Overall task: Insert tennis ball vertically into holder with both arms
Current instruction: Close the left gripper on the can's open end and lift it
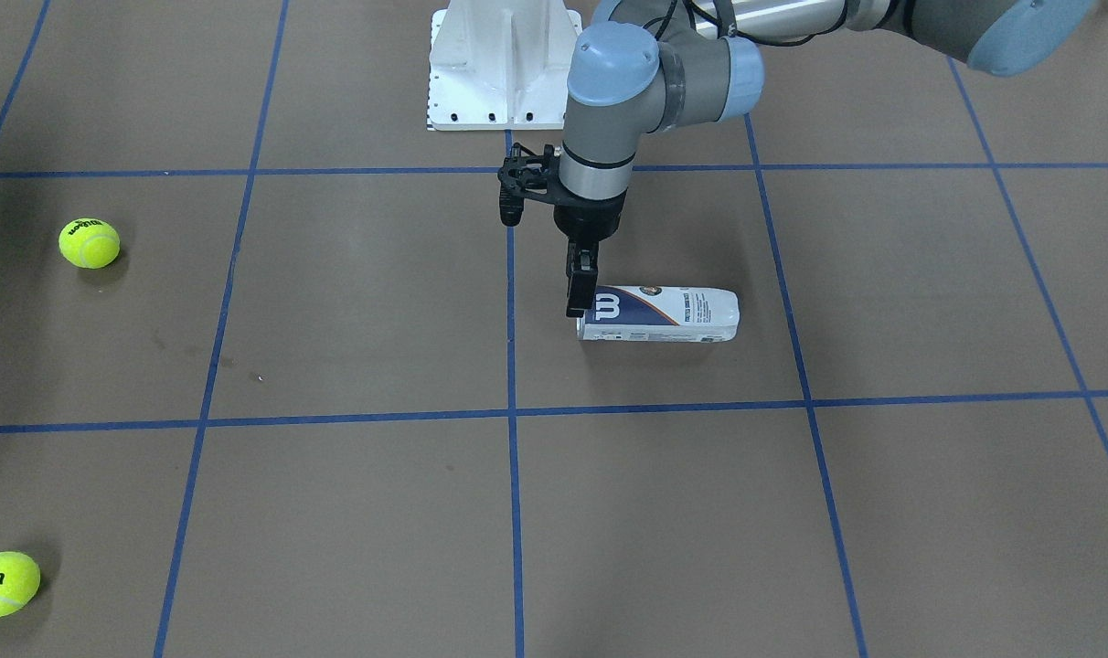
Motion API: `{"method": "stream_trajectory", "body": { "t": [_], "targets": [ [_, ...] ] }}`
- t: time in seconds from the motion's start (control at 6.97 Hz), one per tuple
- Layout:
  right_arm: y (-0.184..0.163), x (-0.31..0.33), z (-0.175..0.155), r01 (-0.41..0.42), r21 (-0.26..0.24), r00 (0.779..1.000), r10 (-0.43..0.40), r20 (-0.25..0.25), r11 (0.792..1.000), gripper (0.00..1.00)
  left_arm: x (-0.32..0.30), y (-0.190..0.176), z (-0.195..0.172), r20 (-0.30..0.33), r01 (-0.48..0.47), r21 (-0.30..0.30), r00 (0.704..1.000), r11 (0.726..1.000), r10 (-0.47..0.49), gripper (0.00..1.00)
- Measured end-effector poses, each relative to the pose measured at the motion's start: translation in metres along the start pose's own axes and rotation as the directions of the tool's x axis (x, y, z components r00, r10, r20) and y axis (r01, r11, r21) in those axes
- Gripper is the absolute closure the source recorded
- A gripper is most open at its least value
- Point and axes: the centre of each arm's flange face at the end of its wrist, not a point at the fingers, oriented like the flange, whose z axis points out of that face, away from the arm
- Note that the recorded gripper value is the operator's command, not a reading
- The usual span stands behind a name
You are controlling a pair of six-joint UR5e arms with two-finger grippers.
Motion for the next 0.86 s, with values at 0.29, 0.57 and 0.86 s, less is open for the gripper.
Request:
{"method": "stream_trajectory", "body": {
  "t": [0.29, 0.57, 0.86],
  "targets": [
    [0.002, -0.003, -0.005, 0.008, 0.011, 1.0, -0.008, 0.006, 1.0, 0.01, -0.001, 0.003, 0.01, 0.006, 0.002, -0.024, 1.0, 1.0, -0.002, 0.0],
    [0.001, -0.007, -0.009, 0.014, 0.018, 1.0, -0.014, 0.006, 1.0, 0.01, 0.001, 0.009, 0.016, 0.002, 0.001, -0.032, 1.0, 0.999, -0.001, 0.0],
    [0.0, -0.008, -0.011, 0.017, 0.023, 1.0, -0.017, 0.006, 1.0, 0.01, 0.004, 0.01, 0.019, -0.002, -0.001, -0.034, 1.0, 0.999, 0.001, 0.01]
  ]
}}
